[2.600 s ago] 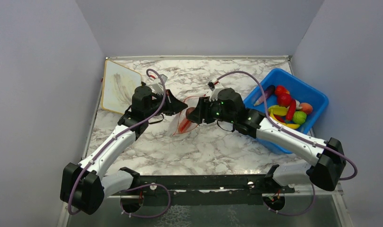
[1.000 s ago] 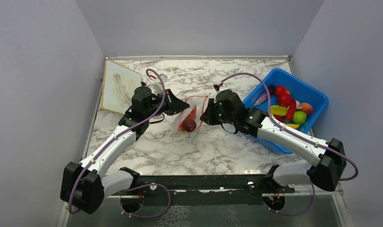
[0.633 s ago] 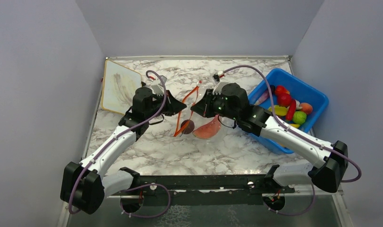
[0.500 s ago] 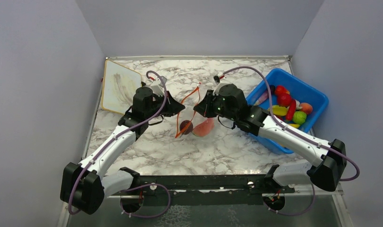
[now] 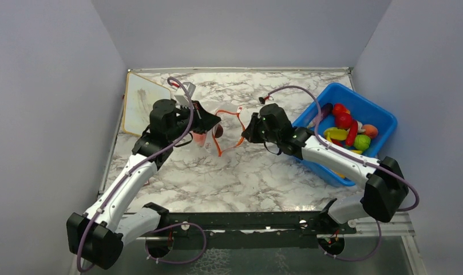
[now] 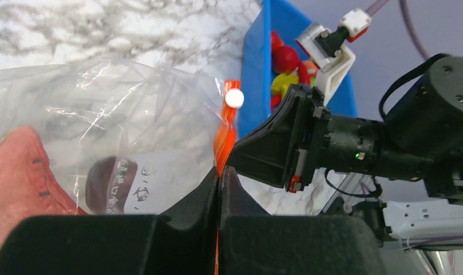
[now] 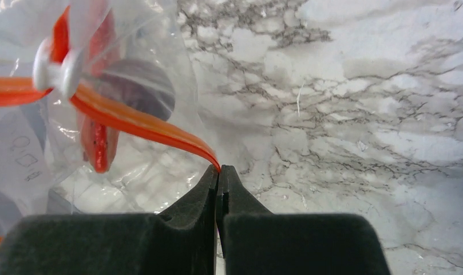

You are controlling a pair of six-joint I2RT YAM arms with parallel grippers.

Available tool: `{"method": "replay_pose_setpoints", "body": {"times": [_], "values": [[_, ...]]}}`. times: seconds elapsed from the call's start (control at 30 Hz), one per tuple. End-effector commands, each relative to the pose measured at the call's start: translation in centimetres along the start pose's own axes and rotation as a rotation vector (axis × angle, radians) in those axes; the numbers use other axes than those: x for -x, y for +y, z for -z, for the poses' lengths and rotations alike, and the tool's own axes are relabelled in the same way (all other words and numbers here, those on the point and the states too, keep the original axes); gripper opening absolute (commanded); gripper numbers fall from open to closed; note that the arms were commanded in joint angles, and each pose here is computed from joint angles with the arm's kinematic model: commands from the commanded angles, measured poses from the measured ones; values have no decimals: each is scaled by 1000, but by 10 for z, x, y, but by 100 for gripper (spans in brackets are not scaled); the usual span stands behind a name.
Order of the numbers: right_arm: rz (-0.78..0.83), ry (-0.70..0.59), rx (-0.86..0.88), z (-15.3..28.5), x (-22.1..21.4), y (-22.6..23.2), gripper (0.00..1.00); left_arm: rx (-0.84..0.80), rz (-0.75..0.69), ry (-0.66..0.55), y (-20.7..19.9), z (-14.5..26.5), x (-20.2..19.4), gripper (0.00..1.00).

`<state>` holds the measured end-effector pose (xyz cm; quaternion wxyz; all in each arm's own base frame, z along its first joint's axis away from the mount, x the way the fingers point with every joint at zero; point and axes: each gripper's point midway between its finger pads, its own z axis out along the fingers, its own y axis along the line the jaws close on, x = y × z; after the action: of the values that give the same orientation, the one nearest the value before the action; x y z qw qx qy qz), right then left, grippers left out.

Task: Place the food in the zip-top bag and seal the zipper
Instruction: Place the fake fruit in the zipper food storage bag, then pick up the fake fruit from the bin.

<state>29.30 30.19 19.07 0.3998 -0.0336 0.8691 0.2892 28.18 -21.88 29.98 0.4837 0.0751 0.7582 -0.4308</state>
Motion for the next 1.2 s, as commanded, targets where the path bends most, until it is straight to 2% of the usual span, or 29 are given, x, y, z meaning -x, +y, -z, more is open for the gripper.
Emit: {"method": "replay_pose_setpoints", "body": {"times": [0.0,0.2,0.43,0.7,0.8,1.0,1.17], "values": [[-18,43,112,-10,-11,18,1,35,-20,122,24,-8,-41,0],[4,16,157,-4,0,29,1,82,-82,118,35,-7,-39,0],[45,54,128,-12,-16,16,3,50,-124,142,42,-12,-54,0],[111,23,96,3,4,18,38,13,-90,138,40,-14,-62,0],[137,5,66,15,17,17,48,4,-92,134,38,-14,-62,0],[212,-78,9,35,46,-3,57,25,-121,138,44,-14,-62,0],[232,-130,-130,51,74,-35,56,25,-130,144,46,-14,-65,0]]}}
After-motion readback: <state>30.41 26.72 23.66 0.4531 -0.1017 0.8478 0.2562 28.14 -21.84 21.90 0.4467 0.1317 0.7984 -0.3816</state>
